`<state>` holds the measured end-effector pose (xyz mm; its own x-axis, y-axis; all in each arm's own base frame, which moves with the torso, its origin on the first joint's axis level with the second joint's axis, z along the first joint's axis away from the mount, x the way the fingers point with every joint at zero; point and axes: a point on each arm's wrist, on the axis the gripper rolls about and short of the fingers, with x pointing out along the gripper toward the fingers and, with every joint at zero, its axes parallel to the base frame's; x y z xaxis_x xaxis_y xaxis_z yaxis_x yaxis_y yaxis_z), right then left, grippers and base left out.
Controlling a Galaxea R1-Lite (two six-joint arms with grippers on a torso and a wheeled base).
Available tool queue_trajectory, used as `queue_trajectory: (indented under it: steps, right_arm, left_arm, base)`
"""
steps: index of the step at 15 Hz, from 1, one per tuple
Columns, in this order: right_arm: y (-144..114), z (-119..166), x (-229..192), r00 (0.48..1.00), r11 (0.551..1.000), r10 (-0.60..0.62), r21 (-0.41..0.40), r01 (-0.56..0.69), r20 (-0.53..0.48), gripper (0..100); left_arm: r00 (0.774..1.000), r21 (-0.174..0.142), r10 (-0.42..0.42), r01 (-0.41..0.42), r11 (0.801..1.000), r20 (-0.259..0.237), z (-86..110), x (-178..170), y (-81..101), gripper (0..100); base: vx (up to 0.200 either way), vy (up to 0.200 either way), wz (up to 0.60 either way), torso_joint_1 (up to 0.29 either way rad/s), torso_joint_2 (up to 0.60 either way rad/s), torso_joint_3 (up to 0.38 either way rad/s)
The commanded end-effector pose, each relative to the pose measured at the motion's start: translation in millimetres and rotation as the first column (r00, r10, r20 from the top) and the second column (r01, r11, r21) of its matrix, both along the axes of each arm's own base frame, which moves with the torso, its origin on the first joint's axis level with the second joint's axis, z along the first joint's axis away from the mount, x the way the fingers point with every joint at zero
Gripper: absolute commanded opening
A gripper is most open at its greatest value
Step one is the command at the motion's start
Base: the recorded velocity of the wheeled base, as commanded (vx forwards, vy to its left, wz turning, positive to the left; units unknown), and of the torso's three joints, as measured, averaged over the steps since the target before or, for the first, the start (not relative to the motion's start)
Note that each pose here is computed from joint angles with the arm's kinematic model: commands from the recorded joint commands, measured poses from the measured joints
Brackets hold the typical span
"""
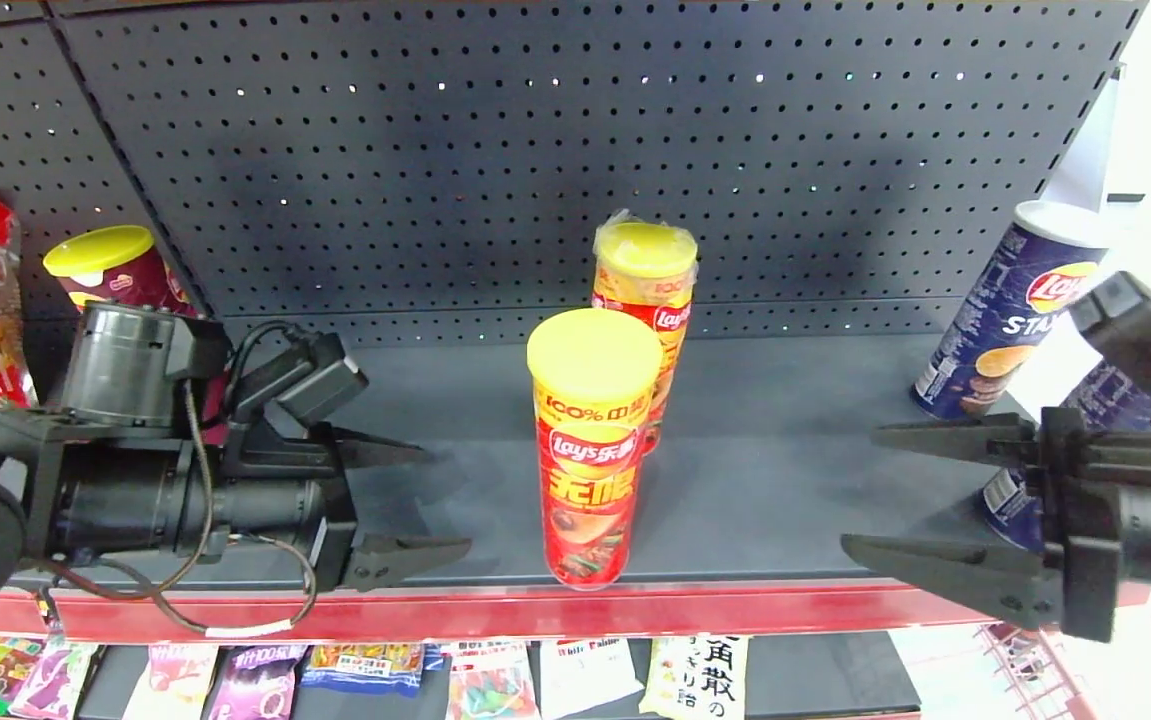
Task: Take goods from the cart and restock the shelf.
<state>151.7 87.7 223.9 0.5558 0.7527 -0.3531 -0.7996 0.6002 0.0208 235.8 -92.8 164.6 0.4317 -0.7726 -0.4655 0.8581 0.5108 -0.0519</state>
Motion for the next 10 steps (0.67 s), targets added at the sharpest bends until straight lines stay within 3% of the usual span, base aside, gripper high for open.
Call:
queue_trajectory:
  steps: [1,4,10]
  right_arm:
    - [-13,4,-24,0.999,0.999,-0.022,0.033,0.020,0.041,100]
    - [-25,7,-29,0.994,0.994,-0.099,0.057,0.096,0.054,100]
    - [-28,7,-30,0.991,0.991,-0.120,0.061,0.117,0.061,100]
  left_arm:
    - [0.999,0.013,-0.026,0.026,1.000,-0.033,-9.6,13,-12.6,100]
    - [0.998,0.019,-0.050,0.051,0.999,-0.041,-13.7,23,-24.0,100]
    - [0.997,0.027,-0.064,0.065,0.998,-0.043,-16.6,31,-34.1,100]
  base:
    - [0.000,0.000,0.00,0.000,0.00,0.000]
    - [0.000,0.000,0.00,0.000,0.00,0.000]
    - [0.000,0.000,0.00,0.000,0.00,0.000]
